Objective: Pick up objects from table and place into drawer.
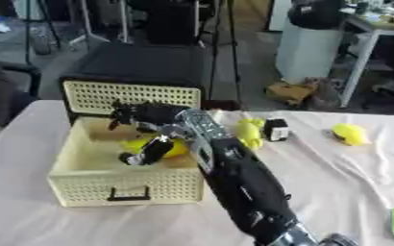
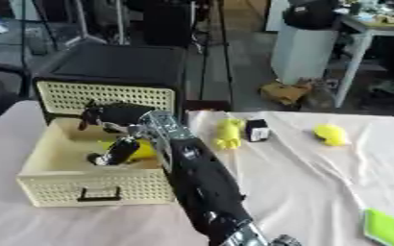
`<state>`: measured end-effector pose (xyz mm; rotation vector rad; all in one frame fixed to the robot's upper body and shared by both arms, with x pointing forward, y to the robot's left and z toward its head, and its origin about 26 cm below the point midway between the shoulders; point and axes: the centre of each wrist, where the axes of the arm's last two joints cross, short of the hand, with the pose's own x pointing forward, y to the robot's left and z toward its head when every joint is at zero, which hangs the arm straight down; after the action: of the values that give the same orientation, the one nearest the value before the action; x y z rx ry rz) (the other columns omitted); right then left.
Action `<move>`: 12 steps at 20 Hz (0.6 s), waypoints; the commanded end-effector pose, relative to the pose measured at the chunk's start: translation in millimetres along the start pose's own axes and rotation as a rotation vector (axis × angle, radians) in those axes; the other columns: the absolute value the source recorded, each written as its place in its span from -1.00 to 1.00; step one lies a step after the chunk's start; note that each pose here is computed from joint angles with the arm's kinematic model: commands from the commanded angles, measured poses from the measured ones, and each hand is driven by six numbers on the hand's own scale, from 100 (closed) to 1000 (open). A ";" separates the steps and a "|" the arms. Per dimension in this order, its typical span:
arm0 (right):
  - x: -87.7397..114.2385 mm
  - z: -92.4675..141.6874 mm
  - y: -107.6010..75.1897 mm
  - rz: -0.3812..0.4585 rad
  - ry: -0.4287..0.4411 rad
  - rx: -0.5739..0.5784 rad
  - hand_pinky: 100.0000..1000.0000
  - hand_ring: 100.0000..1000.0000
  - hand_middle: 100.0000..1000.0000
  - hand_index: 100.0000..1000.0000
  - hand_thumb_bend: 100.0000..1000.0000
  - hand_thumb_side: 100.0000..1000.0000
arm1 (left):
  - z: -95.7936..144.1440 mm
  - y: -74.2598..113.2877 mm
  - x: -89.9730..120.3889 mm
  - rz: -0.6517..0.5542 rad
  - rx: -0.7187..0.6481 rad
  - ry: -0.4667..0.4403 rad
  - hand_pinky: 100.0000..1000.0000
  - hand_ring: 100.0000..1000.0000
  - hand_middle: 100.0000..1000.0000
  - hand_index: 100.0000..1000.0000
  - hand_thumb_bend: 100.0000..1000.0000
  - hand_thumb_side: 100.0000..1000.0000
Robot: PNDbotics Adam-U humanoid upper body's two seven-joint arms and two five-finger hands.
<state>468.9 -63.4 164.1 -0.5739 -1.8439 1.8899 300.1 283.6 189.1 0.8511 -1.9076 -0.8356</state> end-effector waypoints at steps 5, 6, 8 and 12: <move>-24.3 34.0 -34.1 0.000 0.112 -0.379 0.58 0.62 0.55 0.60 -1.00 -0.18 | 2.3 7.3 -1.8 -0.034 -0.013 -0.008 -1.00 -1.00 -1.00 0.39 -0.12 1.00; -28.9 41.3 -35.2 -0.010 0.126 -0.422 0.56 0.60 0.54 0.58 -1.00 -0.19 | 3.0 7.5 -2.8 -0.040 -0.021 -0.009 -1.00 -1.00 -1.00 0.38 -0.12 1.00; -38.9 58.1 -36.7 -0.027 0.157 -0.496 0.55 0.59 0.50 0.56 -1.00 -0.18 | 4.4 7.2 -4.1 -0.057 -0.055 -0.020 -1.00 -1.00 -1.00 0.38 -0.14 1.00; -57.7 94.9 -38.6 -0.061 0.233 -0.594 0.54 0.57 0.48 0.54 -1.00 -0.17 | 5.5 5.5 -3.6 -0.130 -0.203 -0.088 -1.00 -1.00 -0.96 0.31 -0.08 1.00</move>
<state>463.4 -160.2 180.9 -0.8139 -2.1652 1.2162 295.9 288.4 182.1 0.8135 -1.8291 -1.0662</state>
